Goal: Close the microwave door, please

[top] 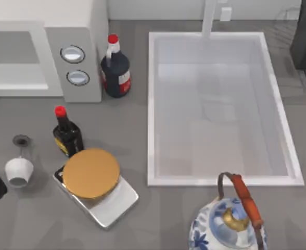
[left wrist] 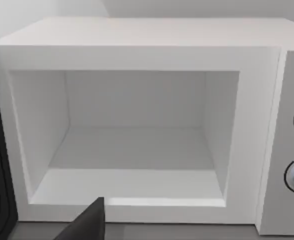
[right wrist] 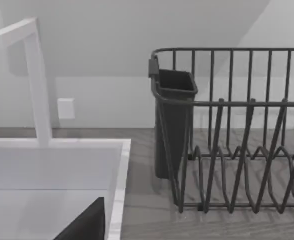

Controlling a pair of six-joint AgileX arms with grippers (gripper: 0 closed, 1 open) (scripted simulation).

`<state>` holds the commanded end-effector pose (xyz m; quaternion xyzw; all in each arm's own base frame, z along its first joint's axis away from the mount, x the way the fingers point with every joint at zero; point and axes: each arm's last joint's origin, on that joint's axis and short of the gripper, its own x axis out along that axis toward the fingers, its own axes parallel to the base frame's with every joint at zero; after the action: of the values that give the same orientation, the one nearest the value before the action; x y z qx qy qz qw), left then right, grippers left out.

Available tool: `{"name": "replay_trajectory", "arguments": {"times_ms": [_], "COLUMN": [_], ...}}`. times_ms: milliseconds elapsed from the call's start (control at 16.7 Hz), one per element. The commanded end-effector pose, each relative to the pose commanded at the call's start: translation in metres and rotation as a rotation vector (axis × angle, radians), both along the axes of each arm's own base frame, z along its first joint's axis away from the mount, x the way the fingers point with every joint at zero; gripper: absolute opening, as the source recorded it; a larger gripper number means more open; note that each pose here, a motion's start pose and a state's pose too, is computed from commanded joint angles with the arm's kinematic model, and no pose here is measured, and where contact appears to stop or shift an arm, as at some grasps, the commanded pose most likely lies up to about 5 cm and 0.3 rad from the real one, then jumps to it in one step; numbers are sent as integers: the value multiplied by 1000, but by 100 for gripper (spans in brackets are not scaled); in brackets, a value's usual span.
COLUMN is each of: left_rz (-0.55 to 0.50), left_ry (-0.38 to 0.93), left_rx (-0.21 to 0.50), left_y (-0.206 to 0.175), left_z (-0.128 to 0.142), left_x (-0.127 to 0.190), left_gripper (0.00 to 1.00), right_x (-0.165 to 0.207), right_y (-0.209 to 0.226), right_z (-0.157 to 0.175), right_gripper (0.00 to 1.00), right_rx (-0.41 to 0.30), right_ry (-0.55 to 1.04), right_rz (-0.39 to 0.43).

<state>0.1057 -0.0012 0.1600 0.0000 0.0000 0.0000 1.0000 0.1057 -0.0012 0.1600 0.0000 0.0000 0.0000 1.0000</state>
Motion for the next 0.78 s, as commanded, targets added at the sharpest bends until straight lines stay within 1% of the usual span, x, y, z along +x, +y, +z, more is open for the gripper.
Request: {"name": "replay_trajectory", "arguments": {"times_ms": [60,780], "left_rz": [0,0], "left_ry": [0,0], "left_rx": [0,0], "left_y": [0,0], "left_z": [0,0], "left_x": [0,0], "left_gripper": [100,10], "right_x": [0,0], "right_y": [0,0], "right_z": [0,0], "right_gripper": [100,100], "right_rx": [0,0], "right_ry": [0,0], "right_rz": [0,0]}}
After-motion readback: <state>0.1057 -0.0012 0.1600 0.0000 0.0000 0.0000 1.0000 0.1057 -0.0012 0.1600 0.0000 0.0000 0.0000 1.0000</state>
